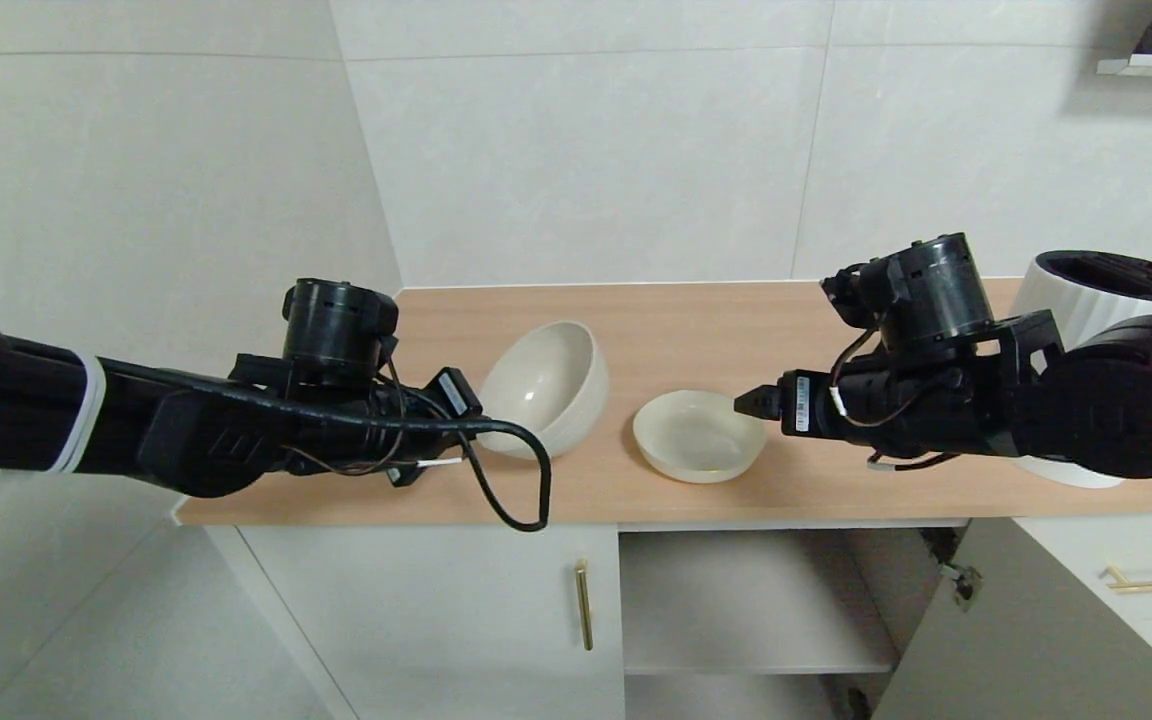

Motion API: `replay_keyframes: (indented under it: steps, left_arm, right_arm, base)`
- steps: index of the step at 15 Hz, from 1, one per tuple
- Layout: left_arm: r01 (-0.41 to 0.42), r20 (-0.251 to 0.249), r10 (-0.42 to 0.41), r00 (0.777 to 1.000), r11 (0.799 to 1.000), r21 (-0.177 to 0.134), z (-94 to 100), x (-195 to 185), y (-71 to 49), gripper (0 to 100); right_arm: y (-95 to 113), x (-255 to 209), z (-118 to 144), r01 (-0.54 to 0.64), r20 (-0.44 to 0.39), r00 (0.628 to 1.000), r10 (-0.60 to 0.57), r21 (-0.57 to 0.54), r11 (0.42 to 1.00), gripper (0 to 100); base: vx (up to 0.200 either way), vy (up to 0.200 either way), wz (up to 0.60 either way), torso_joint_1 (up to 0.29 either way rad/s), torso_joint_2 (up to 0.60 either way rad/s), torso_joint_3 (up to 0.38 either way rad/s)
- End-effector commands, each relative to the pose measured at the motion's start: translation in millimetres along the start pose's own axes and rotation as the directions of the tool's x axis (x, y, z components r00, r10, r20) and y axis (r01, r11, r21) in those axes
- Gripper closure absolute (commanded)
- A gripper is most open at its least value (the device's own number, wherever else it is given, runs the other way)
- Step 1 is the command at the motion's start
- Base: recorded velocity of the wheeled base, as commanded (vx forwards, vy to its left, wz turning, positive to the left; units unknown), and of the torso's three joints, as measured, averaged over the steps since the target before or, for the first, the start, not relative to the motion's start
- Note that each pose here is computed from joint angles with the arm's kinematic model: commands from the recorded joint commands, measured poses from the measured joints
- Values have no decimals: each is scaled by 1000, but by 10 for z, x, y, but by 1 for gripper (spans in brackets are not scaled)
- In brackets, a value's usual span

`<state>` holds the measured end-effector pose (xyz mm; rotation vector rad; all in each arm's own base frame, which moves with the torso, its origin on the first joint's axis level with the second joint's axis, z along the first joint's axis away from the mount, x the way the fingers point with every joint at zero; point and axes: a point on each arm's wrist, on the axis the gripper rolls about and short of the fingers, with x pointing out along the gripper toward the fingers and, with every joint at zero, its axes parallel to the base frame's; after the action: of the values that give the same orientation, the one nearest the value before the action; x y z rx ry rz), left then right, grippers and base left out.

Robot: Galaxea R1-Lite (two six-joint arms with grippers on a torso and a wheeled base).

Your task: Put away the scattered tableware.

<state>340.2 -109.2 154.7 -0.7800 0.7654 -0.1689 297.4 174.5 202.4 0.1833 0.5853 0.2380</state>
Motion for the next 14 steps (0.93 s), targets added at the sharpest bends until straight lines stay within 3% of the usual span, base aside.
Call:
replay_keyframes:
  steps: [1, 6, 9, 14]
  left_arm:
    - [6, 4, -6, 1000, 1000, 1, 8, -26, -14, 100]
    - [27, 19, -27, 999, 1000, 5, 28, -121, -65, 100]
    - [43, 26, -43, 999, 999, 8, 39, -181, -96, 100]
    - [42, 25, -42, 999, 999, 8, 37, -180, -92, 100]
  right_arm:
    - [-7, -4, -21, 1, -7, 1000, -1, 0, 1000, 0]
    - [8, 41, -39, 15, -12, 1000, -15, -15, 1000, 0]
    - [13, 213, -94, 123, -1, 992, -123, -35, 992, 0]
    - [99, 529, -291, 175, -40, 983, -178, -67, 982, 0]
  base:
    - [0, 0, 0, 0, 0, 0]
    - [0, 0, 0, 0, 0, 0]
    - [0, 0, 0, 0, 0, 0]
    - [0, 0, 0, 0, 0, 0]
